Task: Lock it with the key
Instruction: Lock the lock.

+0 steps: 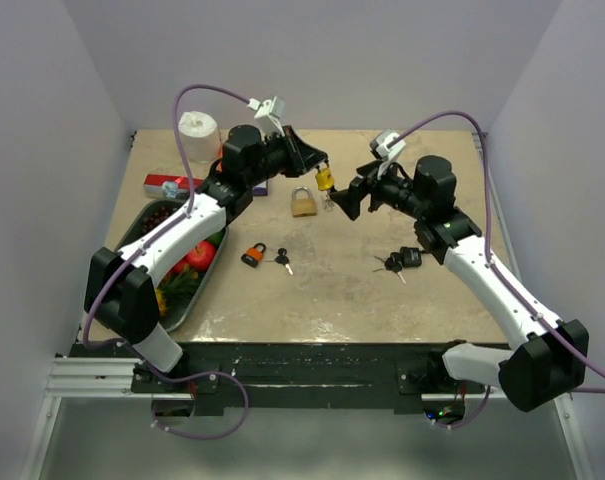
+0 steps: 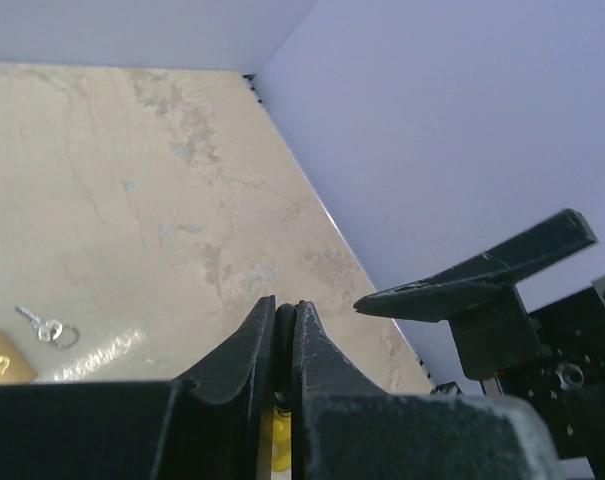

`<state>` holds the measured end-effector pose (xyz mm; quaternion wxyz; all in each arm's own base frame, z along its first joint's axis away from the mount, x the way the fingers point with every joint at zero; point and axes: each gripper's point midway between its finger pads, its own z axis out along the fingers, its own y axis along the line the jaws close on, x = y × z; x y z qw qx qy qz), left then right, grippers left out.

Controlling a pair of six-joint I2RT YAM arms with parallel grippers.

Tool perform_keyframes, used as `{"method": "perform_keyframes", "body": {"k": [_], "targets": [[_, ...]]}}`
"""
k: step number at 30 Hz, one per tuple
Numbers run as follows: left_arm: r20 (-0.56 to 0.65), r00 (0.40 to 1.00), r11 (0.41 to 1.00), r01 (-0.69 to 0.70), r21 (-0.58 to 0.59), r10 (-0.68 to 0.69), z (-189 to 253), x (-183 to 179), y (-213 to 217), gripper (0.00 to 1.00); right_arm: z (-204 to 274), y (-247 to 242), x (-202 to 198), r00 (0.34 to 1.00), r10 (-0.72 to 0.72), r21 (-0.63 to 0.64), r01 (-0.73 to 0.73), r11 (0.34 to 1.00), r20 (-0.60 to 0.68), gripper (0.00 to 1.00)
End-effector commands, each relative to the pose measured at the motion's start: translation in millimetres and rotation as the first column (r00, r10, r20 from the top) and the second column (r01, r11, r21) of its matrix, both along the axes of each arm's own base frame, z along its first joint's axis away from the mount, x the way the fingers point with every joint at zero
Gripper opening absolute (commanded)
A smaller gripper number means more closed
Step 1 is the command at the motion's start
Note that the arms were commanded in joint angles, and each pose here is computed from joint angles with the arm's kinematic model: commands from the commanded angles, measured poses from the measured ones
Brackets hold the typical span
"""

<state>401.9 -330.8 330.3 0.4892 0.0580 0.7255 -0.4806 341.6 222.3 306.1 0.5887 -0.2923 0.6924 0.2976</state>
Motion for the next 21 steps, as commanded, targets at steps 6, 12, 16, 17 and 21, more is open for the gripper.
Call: {"method": "perform_keyframes", "body": {"k": [6, 12, 16, 17, 21], "targets": [[-0.264, 0.929, 0.954, -0.289, -0.082, 0.259, 22, 20, 23, 0.0, 16, 14, 23, 0.982, -0.072, -0.155, 0.099, 0.983, 0.174, 0.99], [-0.427, 0.852, 0.92, -0.379, -0.103, 0.303, 4, 22, 25, 0.0, -1, 38, 40, 0.986, -0.044, -0.211, 0.078, 0.974, 0.161, 0.99], [-0.471, 0.83, 0.91, -0.396, -0.122, 0.299, 2, 21, 24, 0.0, -5, 48, 56, 0.981, -0.08, -0.246, 0.123, 0.961, 0.175, 0.99], [-0.479, 0.826, 0.908, -0.399, -0.129, 0.295, 2, 21, 24, 0.0, -6, 50, 58, 0.98, -0.073, -0.26, 0.12, 0.958, 0.185, 0.97], [-0.481, 0.828, 0.907, -0.397, -0.14, 0.288, 6, 20, 24, 0.0, -13, 67, 60, 0.975, -0.032, -0.317, 0.103, 0.943, 0.221, 0.87]]}}
